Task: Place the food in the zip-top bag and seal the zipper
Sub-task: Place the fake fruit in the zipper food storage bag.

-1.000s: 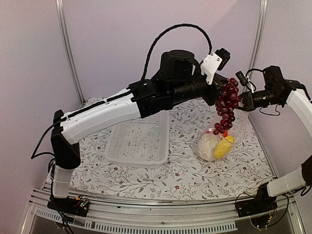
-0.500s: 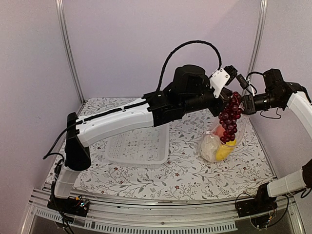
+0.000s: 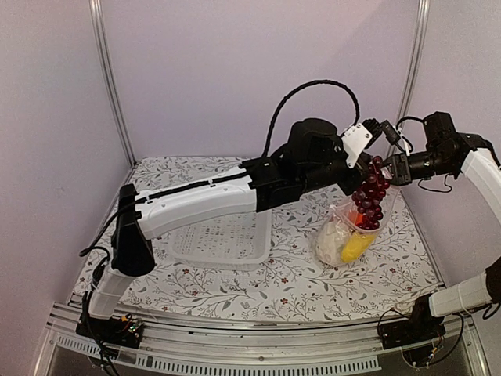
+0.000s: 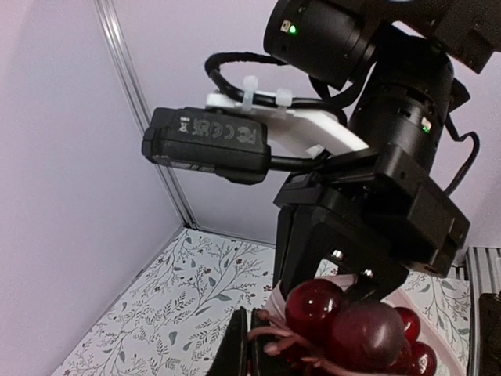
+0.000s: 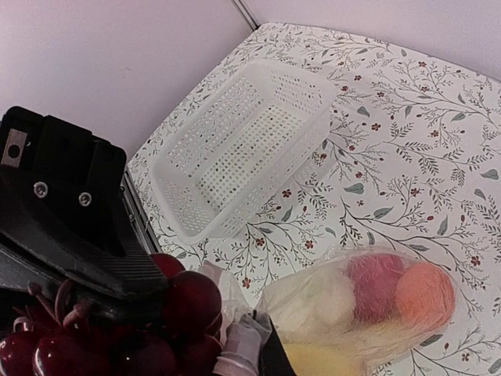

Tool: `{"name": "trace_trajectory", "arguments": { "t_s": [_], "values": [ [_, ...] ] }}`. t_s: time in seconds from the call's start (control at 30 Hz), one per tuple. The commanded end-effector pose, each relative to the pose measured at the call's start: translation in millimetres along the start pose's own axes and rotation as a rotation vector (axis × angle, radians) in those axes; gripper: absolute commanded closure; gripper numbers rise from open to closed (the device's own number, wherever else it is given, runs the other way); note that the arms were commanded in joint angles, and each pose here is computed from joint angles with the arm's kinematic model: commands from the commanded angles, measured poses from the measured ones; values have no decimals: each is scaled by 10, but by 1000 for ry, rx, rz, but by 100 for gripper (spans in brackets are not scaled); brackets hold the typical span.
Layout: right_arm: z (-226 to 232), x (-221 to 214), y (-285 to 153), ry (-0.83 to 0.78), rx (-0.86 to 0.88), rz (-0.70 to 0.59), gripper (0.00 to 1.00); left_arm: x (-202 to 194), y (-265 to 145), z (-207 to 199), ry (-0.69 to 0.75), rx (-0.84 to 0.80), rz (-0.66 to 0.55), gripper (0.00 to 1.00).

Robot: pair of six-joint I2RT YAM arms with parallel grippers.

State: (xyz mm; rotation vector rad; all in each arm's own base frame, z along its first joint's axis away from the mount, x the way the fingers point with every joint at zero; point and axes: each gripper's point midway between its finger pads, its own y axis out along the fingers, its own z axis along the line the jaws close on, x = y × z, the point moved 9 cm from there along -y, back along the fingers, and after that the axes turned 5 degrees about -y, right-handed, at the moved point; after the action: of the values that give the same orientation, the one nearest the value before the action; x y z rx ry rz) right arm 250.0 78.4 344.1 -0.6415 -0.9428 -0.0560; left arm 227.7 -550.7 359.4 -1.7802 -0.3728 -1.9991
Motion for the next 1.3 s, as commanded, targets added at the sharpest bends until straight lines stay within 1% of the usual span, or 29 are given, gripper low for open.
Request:
{"name": "trace_trajectory", "arguments": {
  "t_s": [0.0,0.13,0.23,0.27,0.37,0.43,0.5,0.67,0.83,0.87,1.0,1.1,1.17,1.27],
  "values": [
    [174,64,-96,-49,47,-56,100,-182,48,-49,46,61,46,100],
    [167,72,-91,-45,53,-60,100,-324,40,-60,86,98,105,100],
    [127,80,-83,-40,29,-59,100,-310,-33,-103,103,98,128,90],
    [105,79,-72,-34,24,-56,100,-278,-77,-115,102,91,124,90],
    [60,90,-42,-17,36,-55,100,-150,-226,-109,85,76,69,92],
    [45,107,-38,-14,39,-56,100,-117,-274,-103,85,66,46,100],
    [24,120,-36,-9,30,-54,100,-67,-298,-112,66,48,6,100],
    [13,129,-29,-4,35,-54,100,-85,-200,-233,58,-34,-10,100],
    [47,147,-47,-3,54,-59,100,-62,-69,-380,89,-28,-29,100],
    [67,153,-55,-6,66,-63,100,-103,-33,-399,98,-32,-9,100],
    [147,188,-89,-20,124,-82,100,-195,58,-414,153,-3,-1,100],
    [196,219,-113,-29,168,-99,100,-295,105,-405,191,28,35,100],
    [213,247,-144,-35,179,-113,100,-353,103,-422,214,25,69,100],
    [185,292,-188,-38,161,-132,100,-363,6,-548,265,4,69,100]
  ]
}}
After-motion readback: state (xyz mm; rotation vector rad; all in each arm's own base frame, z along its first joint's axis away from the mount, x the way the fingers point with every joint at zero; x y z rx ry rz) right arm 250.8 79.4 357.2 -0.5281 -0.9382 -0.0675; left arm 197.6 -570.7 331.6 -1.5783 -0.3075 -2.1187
